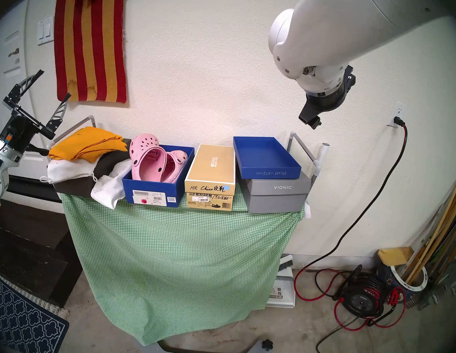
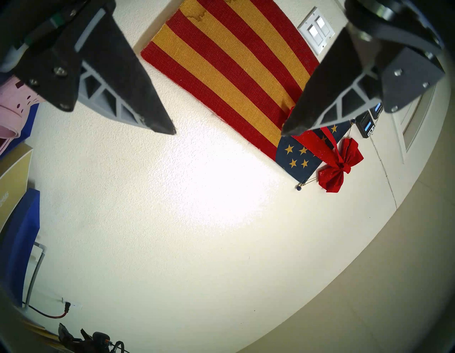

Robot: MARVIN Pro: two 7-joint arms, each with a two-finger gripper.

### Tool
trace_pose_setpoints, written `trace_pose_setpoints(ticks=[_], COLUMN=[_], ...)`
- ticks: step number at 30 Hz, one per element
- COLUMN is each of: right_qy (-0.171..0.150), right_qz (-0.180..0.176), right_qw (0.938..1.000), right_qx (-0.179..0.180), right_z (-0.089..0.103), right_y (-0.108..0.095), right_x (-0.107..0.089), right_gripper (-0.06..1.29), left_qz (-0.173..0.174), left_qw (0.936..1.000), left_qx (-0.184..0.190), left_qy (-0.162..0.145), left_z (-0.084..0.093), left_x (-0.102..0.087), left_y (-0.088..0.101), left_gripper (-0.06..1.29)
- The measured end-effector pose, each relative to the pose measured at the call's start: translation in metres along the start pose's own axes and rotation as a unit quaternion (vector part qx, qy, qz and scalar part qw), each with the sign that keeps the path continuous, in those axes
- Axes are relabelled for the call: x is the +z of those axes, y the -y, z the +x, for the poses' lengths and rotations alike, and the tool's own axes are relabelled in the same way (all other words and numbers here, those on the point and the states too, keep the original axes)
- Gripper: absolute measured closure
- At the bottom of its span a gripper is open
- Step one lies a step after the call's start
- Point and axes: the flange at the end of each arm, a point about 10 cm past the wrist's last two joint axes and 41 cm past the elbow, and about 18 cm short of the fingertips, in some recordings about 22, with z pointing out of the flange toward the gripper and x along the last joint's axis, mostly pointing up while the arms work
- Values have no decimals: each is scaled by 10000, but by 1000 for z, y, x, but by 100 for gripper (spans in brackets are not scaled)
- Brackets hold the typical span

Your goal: Take shoe out of the box

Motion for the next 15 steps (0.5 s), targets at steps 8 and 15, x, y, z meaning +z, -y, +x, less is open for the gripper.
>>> trace_pose_setpoints(ticks=[8, 15], right_qy=[17, -230], right_qz=[42, 258], right_qw=[9998, 9951], right_qx=[-209, -929], right_z=[12, 50], right_y=[3, 44], right_x=[-3, -14], right_gripper=[1, 1], left_qz=[1, 1], left_qw=[10000, 10000], left_qx=[1, 2], left_qy=[2, 7], left_z=[0, 0], left_x=[0, 0], left_y=[0, 0], left_gripper=[2, 2])
